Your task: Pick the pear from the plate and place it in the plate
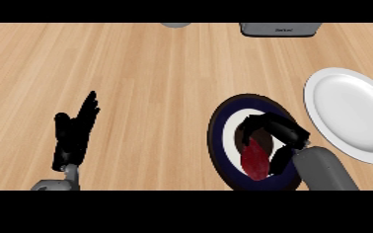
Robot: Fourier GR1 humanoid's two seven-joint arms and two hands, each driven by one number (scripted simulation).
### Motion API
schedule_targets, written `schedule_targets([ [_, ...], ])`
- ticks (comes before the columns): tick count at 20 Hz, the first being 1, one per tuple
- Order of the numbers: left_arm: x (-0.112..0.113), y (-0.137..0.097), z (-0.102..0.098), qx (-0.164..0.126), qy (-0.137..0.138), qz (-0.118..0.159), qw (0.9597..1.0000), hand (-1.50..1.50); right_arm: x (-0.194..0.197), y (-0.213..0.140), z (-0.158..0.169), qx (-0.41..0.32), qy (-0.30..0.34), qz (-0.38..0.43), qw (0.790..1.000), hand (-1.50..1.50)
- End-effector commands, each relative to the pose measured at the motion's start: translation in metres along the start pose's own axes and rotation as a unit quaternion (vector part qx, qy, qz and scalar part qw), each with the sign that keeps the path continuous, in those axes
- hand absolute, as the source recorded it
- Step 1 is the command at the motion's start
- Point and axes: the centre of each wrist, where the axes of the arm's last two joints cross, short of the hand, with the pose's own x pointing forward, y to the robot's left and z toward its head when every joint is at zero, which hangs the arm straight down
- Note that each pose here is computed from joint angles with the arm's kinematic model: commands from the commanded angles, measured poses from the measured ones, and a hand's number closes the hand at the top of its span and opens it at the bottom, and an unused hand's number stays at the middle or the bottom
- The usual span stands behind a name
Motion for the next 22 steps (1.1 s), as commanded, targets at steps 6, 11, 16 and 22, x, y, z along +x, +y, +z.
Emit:
schedule_targets([
  [6,-0.012,0.0,0.006,0.005,0.002,0.001,1.0,0.0,-0.003,-0.02,0.028,-0.088,0.113,0.104,0.984,1.5],
  [11,-0.004,0.001,0.0,0.004,0.008,-0.002,1.0,0.0,0.018,-0.044,0.048,-0.169,0.204,0.212,0.941,1.5],
  [16,0.001,0.004,0.005,0.009,-0.001,0.006,0.9999,0.0,0.046,-0.055,0.093,-0.234,0.181,0.237,0.925,1.5],
  [22,0.008,0.007,0.0,0.012,-0.008,-0.007,0.9999,0.0,0.08,-0.086,0.109,-0.408,0.162,0.234,0.868,1.5],
])
